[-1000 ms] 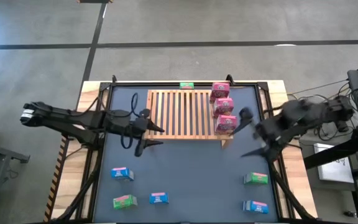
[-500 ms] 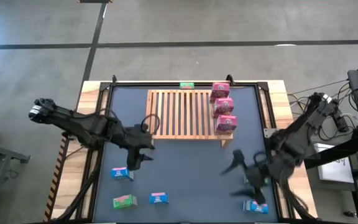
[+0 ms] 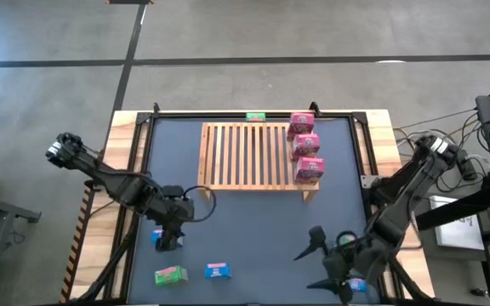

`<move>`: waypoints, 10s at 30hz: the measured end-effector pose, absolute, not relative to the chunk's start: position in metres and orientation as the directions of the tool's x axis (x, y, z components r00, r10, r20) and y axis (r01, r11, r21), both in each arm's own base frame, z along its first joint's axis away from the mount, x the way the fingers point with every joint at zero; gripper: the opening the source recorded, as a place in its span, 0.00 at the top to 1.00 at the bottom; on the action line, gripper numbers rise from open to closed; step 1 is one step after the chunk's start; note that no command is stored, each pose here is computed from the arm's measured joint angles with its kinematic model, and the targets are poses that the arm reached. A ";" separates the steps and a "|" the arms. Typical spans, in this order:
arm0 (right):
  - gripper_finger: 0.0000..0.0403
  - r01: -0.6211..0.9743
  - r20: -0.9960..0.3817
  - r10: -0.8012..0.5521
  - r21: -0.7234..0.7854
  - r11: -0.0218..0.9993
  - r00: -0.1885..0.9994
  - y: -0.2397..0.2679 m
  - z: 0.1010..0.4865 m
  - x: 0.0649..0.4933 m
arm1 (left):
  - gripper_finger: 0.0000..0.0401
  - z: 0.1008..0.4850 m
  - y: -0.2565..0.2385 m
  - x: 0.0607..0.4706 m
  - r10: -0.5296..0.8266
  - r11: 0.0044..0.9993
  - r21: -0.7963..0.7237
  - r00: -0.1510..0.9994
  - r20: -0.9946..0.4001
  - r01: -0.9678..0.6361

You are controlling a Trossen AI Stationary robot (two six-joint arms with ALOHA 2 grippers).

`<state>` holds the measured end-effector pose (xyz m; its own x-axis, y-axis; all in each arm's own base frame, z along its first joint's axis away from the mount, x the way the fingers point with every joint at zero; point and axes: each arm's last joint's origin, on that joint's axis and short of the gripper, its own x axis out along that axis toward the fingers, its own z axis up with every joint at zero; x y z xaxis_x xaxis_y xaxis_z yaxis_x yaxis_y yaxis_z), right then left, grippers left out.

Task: Stack cereal on shelf
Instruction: Put the top left blue cereal box on the shelf

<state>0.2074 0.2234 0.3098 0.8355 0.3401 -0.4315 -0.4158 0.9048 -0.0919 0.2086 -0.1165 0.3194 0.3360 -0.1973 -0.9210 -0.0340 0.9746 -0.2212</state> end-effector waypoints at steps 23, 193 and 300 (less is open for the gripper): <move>0.14 -0.412 -0.460 0.333 -0.081 0.908 0.823 0.235 0.302 0.217 | 0.31 0.266 -0.133 0.142 -0.197 0.937 -0.242 0.193 -0.961 -0.251; 0.14 -0.355 -0.468 0.215 -0.232 0.906 0.857 0.228 0.300 0.219 | 0.38 0.391 0.151 0.351 0.152 0.987 0.112 0.479 -0.864 -0.111; 0.14 -0.348 -0.469 0.211 -0.227 0.909 0.858 0.227 0.300 0.220 | 0.62 0.276 0.159 0.298 0.047 0.999 0.043 0.911 -0.411 -0.032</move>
<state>0.2202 0.2265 0.2999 0.8577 0.2114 -0.4686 -0.3482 0.9095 -0.2271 0.2982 0.1592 0.2757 0.9106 0.0467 -0.4105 -0.0320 0.9986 0.0427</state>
